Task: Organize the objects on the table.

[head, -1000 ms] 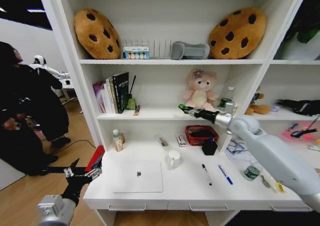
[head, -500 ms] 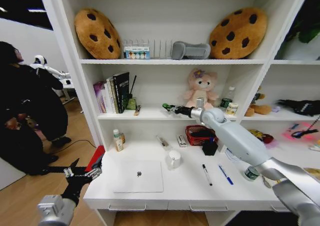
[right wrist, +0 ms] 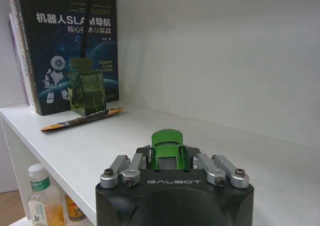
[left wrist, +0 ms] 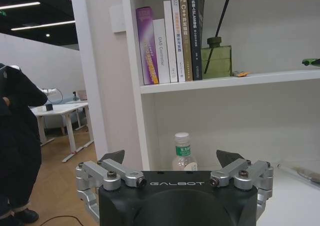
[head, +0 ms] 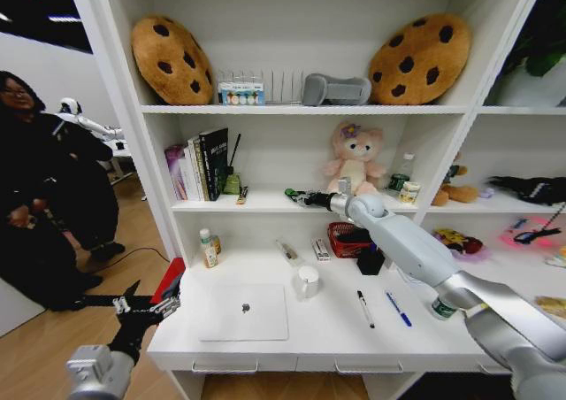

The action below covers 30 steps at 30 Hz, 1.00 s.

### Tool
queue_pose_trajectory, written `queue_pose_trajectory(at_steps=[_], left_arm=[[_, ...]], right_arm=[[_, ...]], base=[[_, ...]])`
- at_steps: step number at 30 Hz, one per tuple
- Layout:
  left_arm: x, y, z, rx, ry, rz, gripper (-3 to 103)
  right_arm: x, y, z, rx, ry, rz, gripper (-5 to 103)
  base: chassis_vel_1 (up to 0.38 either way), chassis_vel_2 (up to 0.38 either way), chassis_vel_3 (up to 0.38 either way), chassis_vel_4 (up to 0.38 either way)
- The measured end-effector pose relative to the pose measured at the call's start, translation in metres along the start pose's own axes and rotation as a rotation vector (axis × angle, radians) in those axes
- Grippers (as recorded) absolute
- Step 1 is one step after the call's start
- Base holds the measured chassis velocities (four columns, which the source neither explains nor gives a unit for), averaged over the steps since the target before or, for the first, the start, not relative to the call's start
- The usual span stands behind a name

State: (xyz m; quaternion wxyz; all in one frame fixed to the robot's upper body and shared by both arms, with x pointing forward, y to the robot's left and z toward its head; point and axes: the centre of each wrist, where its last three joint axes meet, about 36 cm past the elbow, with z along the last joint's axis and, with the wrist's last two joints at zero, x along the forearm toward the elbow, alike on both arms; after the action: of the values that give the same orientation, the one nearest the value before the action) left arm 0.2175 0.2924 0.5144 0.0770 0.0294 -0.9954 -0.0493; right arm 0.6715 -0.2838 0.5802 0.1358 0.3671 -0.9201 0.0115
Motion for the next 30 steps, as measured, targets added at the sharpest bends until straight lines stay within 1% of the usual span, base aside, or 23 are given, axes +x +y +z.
queue_pose_trajectory(at_steps=[10,11,13,14,15,16,17,19,20,21,23,27,28,29,30], left_arm=[[0.0,0.0,0.0,0.0,0.0,0.0,100],[0.0,0.0,0.0,0.0,0.0,0.0,100],[0.0,0.0,0.0,0.0,0.0,0.0,100],[0.0,0.0,0.0,0.0,0.0,0.0,100],[0.0,0.0,0.0,0.0,0.0,0.0,100],[0.0,0.0,0.0,0.0,0.0,0.0,100],[0.0,0.0,0.0,0.0,0.0,0.0,100],[0.0,0.0,0.0,0.0,0.0,0.0,100],[0.0,0.0,0.0,0.0,0.0,0.0,100],[0.0,0.0,0.0,0.0,0.0,0.0,100],[0.0,0.0,0.0,0.0,0.0,0.0,100],[0.0,0.0,0.0,0.0,0.0,0.0,100],[0.0,0.0,0.0,0.0,0.0,0.0,100],[0.0,0.0,0.0,0.0,0.0,0.0,100],[0.0,0.0,0.0,0.0,0.0,0.0,100]], right_arm=[[-0.009,0.001,0.004,0.002,0.011,0.006,35],[-0.01,0.003,0.004,0.006,0.013,0.008,33],[-0.01,0.004,0.004,0.007,0.014,0.01,33],[-0.01,0.005,0.005,0.008,0.022,0.01,44],[-0.01,0.006,0.005,0.01,0.021,0.009,44],[-0.01,0.006,0.005,0.01,0.021,0.01,48],[-0.01,0.006,0.005,0.01,0.021,0.01,48],[-0.01,0.008,0.004,0.009,0.019,0.012,60],[-0.01,0.008,0.004,0.009,0.019,0.012,60],[-0.009,0.008,0.003,0.008,0.016,0.015,71],[-0.008,0.008,0.002,0.006,0.013,0.018,71],[0.001,0.011,-0.009,0.001,-0.017,0.027,92],[0.001,0.011,-0.009,0.001,-0.017,0.027,92],[0.006,0.012,-0.014,0.0,-0.03,0.028,96],[0.006,0.012,-0.014,0.0,-0.03,0.028,96]], base=[[0.0,0.0,0.0,0.0],[0.0,0.0,0.0,0.0],[0.0,0.0,0.0,0.0],[0.0,0.0,0.0,0.0],[0.0,0.0,0.0,0.0],[0.0,0.0,0.0,0.0],[0.0,0.0,0.0,0.0],[0.0,0.0,0.0,0.0],[0.0,0.0,0.0,0.0],[0.0,0.0,0.0,0.0],[0.0,0.0,0.0,0.0],[0.0,0.0,0.0,0.0],[0.0,0.0,0.0,0.0],[0.0,0.0,0.0,0.0],[0.0,0.0,0.0,0.0]])
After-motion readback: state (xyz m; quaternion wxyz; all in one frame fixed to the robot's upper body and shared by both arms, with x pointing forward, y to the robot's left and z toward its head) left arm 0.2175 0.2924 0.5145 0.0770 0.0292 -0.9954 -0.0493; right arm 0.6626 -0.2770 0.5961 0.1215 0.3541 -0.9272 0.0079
